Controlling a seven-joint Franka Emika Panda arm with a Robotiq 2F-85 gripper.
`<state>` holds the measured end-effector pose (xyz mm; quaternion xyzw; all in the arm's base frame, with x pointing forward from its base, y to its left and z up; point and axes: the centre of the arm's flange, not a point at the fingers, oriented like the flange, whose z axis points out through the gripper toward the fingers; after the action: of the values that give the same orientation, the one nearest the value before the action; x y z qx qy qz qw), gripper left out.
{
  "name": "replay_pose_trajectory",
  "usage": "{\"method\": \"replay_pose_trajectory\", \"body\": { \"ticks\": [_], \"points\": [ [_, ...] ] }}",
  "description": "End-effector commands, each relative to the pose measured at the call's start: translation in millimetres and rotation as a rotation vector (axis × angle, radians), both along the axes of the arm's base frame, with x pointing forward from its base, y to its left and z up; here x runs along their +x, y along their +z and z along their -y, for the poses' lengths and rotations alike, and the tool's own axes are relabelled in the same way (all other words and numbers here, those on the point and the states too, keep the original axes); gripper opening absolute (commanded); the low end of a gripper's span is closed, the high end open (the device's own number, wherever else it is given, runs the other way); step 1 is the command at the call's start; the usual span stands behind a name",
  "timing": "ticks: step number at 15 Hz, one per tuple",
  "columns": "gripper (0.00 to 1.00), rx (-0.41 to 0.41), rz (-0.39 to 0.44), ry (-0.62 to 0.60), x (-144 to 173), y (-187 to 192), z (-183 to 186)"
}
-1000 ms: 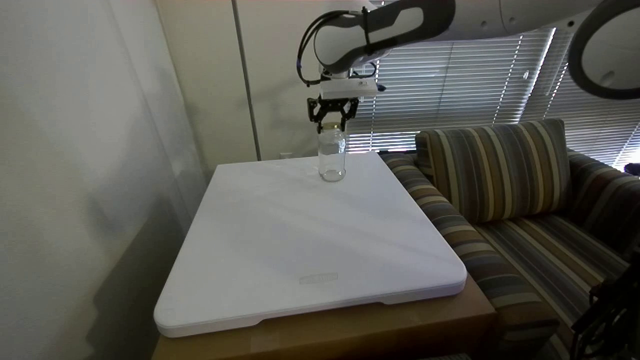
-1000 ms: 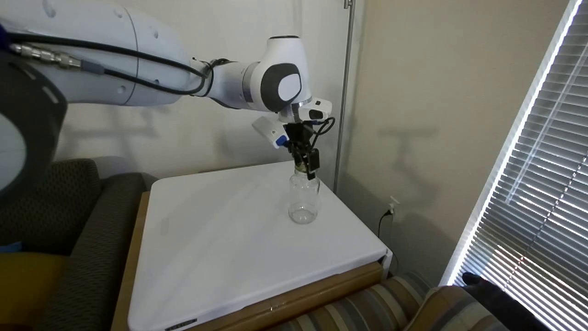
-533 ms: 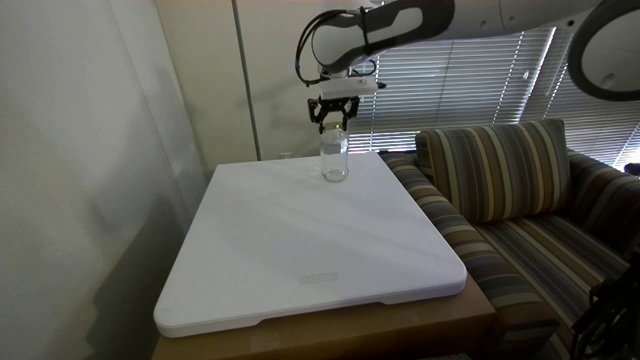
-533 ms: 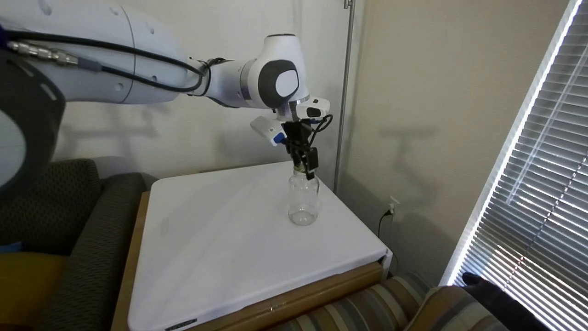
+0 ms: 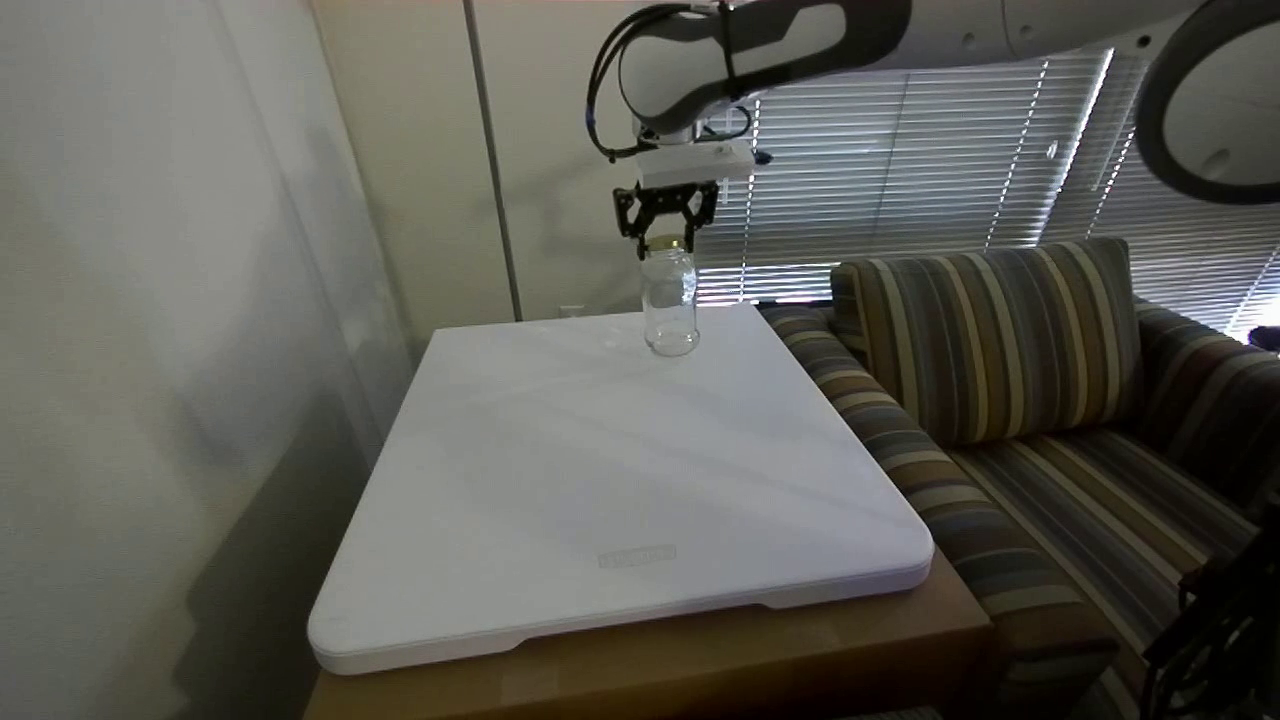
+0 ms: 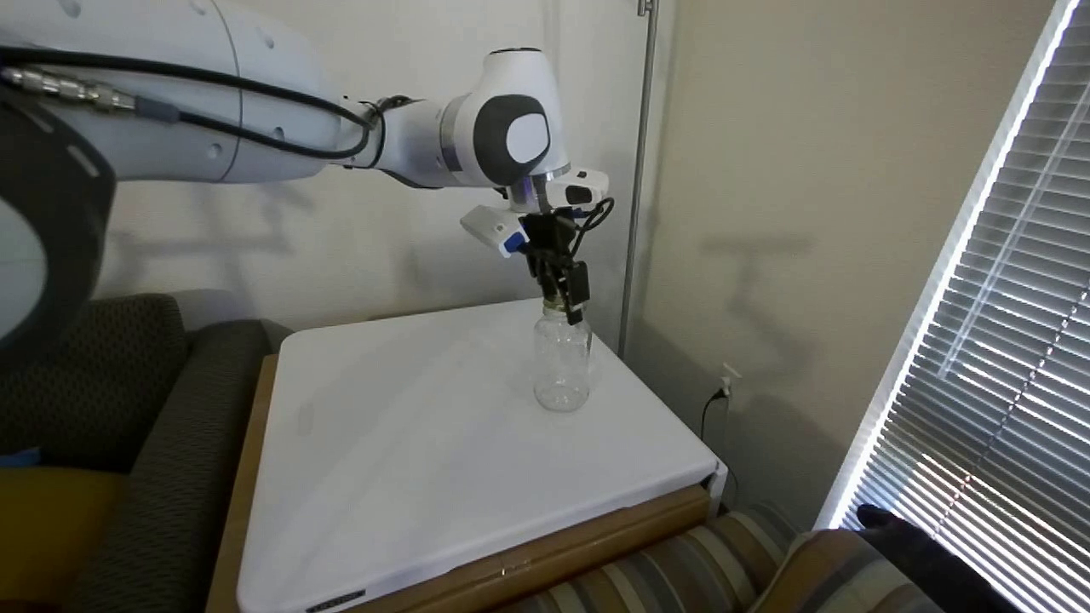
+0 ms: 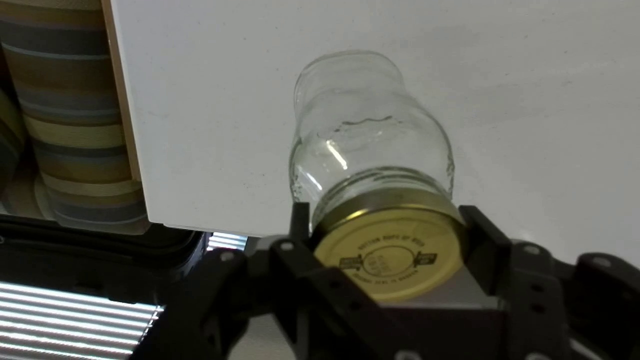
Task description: Put the lid on the table
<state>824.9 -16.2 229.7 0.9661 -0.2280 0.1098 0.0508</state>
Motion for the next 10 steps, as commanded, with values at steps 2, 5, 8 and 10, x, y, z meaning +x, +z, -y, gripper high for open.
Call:
{"method": "replay_pose_trajectory", "body": {
  "ticks": [2,5,8,10],
  "points": [
    [0.47,-0.003,0.001,-0.014,-50,11,0],
    [0.47,0.006,0.001,-0.017,-55,8,-5],
    [0.47,0.016,0.008,-0.018,-57,2,-10],
    [0.47,0.019,0.010,-0.026,-56,-2,-12]
  ]
}}
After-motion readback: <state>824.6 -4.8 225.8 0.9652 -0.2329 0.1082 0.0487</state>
